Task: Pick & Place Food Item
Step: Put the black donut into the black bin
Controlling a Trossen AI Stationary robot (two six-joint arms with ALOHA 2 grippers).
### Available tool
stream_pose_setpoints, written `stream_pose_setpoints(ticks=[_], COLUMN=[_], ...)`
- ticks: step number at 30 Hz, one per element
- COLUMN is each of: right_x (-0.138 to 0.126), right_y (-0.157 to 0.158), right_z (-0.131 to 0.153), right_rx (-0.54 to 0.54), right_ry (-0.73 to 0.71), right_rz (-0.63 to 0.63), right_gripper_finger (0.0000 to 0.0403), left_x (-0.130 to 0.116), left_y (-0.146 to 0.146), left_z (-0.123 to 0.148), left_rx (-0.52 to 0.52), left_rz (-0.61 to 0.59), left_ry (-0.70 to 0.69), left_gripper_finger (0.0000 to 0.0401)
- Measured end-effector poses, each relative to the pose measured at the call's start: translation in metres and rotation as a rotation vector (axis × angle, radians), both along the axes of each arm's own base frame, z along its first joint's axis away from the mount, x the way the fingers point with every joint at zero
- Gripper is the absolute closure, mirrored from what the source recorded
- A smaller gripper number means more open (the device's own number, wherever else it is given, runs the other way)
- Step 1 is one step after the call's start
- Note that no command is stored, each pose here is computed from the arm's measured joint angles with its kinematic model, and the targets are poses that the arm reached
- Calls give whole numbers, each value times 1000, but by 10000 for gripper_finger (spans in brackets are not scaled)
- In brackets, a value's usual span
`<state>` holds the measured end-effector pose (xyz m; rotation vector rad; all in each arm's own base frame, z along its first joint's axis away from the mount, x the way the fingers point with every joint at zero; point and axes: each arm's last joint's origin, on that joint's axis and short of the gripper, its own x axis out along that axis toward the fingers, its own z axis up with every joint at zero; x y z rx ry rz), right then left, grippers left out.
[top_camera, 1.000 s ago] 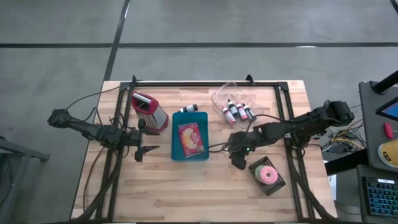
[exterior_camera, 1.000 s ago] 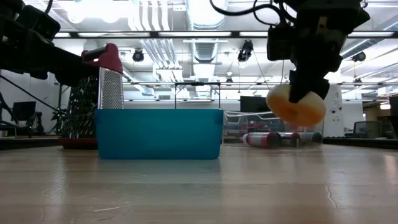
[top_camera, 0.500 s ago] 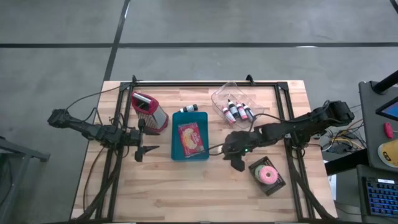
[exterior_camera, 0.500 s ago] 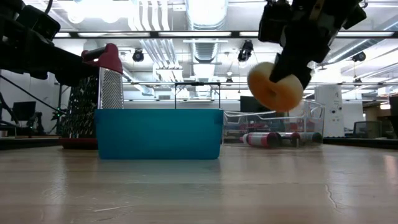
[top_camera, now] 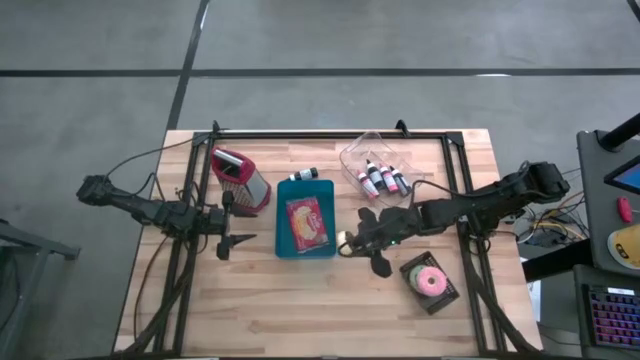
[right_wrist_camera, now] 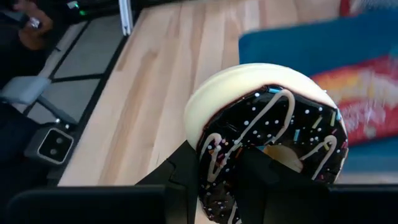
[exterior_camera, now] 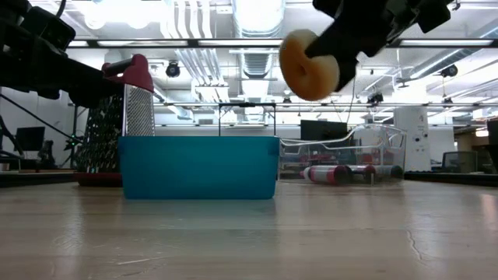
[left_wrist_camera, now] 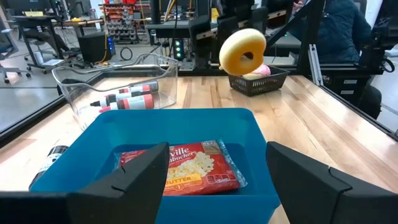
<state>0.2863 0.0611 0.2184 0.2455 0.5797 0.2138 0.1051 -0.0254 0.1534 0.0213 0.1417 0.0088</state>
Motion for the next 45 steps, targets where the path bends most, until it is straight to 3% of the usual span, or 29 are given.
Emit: stream_pose_setpoints(ticks=[15,25,37,45], right_x=[10,9,-13,-42], right_y=[-1,-3,-13,-21], right_z=[17,20,-4,-3], right_rx=[-302,-419,-534,-553], right_ry=[-327,-490,-552,-561], right_rz=[50,42,-148,-245], right_gripper_finger=[333,333,333,333], left_x=[0,0,0,0], left_y=[0,0,0,0], left_z=[0,0,0,0], left_rx=[5,5,4,5], left_rz=[0,0,0,1], left_ry=[0,0,0,0], left_gripper_finger=[126,126,126,126])
